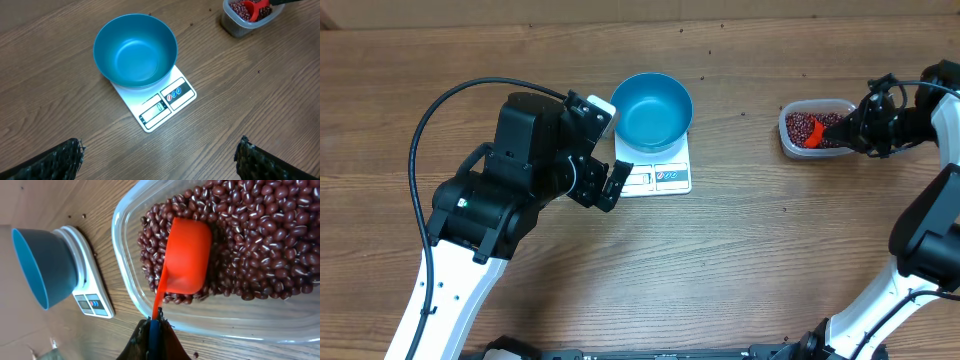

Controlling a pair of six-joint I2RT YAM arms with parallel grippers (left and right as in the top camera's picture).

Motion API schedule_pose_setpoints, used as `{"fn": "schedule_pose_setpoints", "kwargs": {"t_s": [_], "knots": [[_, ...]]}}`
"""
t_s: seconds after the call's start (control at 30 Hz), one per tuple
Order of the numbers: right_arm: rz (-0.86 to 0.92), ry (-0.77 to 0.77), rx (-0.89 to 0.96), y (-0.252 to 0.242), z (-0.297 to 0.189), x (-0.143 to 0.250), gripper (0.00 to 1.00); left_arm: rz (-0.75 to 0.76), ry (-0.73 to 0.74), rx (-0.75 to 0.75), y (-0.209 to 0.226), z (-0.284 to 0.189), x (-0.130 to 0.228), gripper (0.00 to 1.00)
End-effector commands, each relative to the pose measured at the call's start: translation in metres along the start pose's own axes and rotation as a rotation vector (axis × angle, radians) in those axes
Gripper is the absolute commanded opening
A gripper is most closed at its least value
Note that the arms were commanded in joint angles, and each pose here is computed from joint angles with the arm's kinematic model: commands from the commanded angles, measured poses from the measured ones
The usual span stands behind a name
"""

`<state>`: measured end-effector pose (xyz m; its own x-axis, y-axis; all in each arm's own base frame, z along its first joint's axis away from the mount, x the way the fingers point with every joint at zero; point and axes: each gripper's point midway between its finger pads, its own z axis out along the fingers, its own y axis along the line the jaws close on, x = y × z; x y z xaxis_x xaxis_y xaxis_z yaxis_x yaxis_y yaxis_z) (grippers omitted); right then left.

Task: Scoop item into bowl and weigh 150g on scale
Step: 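Dip the scoop into the red beans with the right gripper, then lift the filled red scoop and carry it over the blue bowl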

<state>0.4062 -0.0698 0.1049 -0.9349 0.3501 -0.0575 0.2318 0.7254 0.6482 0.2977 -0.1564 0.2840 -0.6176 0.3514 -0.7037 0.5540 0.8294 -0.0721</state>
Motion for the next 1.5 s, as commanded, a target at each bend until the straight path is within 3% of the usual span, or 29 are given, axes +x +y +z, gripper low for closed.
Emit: {"fn": "schedule_pose_setpoints", "kwargs": {"t_s": [0.0, 0.3, 0.7, 1.2, 1.47], "knots": [[0.038, -0.027, -0.087, -0.002, -0.007, -0.003, 0.04, -0.018, -0.014, -0.012, 0.003, -0.003, -0.006, 1.00], [0.116, -0.117, -0.160, -0.024, -0.040, -0.011, 0.04, -0.018, -0.014, -0.012, 0.003, -0.003, -0.006, 0.99], [0.068, -0.155, -0.320, -0.010, -0.059, -0.006, 0.04, -0.018, -0.014, -0.012, 0.003, -0.003, -0.006, 1.00], [-0.017, -0.157, -0.513, 0.033, -0.065, 0.003, 0.04, -0.018, -0.014, -0.012, 0.003, -0.003, -0.006, 1.00], [-0.041, -0.074, -0.550, 0.066, -0.045, 0.012, 0.04, -0.018, -0.014, -0.012, 0.003, -0.003, -0.006, 0.99]]}}
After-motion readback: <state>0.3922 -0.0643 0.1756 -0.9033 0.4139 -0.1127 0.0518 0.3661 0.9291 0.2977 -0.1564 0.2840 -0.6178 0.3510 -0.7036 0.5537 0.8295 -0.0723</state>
